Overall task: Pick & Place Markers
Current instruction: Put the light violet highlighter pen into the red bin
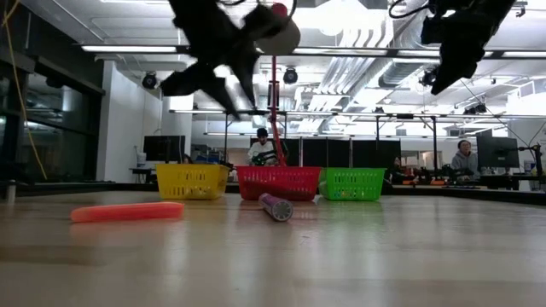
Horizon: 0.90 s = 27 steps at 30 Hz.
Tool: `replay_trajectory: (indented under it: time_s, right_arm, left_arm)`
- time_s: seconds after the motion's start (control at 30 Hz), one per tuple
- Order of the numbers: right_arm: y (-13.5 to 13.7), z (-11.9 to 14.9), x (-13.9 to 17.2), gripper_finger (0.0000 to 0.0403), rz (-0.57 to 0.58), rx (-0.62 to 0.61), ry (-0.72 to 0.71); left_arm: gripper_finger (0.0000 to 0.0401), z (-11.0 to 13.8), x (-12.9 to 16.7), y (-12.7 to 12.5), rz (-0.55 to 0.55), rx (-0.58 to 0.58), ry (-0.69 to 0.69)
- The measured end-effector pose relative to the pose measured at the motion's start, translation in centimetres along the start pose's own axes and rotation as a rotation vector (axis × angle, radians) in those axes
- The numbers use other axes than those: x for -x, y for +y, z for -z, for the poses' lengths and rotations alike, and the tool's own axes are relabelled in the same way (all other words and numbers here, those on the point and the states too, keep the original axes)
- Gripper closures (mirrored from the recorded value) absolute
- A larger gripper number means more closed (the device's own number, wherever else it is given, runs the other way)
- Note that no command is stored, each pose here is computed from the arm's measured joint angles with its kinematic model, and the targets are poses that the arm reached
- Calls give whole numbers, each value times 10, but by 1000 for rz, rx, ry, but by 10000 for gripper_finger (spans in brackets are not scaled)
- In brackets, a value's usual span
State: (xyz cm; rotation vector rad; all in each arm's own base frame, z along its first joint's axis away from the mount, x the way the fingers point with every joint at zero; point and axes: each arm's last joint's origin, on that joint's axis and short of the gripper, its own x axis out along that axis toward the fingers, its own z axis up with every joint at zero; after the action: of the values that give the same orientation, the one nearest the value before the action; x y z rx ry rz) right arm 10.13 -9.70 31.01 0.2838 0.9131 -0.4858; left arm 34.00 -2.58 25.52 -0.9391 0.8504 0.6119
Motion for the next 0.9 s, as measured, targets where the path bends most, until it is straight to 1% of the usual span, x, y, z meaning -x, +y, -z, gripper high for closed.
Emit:
replay_trajectory:
  time_s: [0.07,0.13,0.2,0.27,0.33,0.4,0.43,0.47,0.53,0.6,0.7,0.73,0.8,0.87,0.9]
  right_arm:
    - [2,3,4,403,-4,4,-7]
    - [3,4,6,403,-7,14,-18]
    - [4,6,9,403,-4,26,-27]
    - [5,7,11,403,-8,27,-31]
    - [6,9,12,403,-18,31,-30]
    - [7,11,13,403,-30,47,-20]
    - [8,12,14,403,-38,64,-12]
    - [8,13,14,403,-51,83,-7]
    - [10,15,15,403,-79,119,0]
    - [13,15,16,403,-94,129,-6]
    - [17,16,18,403,-111,156,-25]
    - [18,17,19,403,-116,156,-29]
    - [20,18,21,403,-122,154,-36]
    - [22,20,24,403,-128,156,-48]
    - [23,21,25,403,-137,160,-55]
  left_arm:
    - [279,6,-3,-6,20,79,9]
    - [279,12,-9,-8,15,187,22]
    - [279,18,-14,-7,-17,282,37]
    - [279,20,-21,-11,-2,388,59]
    - [279,26,-25,-9,-33,442,95]
    - [279,25,-26,-16,-7,489,96]
    - [279,24,-28,-22,17,503,102]
    - [279,24,-29,-24,7,511,109]
    - [279,22,-30,-26,-48,518,119]
    - [279,17,-33,-40,-19,527,135]
    - [279,16,-35,-45,-121,523,164]
    - [279,15,-37,-51,-118,529,177]
    - [279,14,-41,-56,-166,528,185]
    - [279,13,-50,-65,-164,531,196]
    - [279,14,-54,-66,-189,529,209]
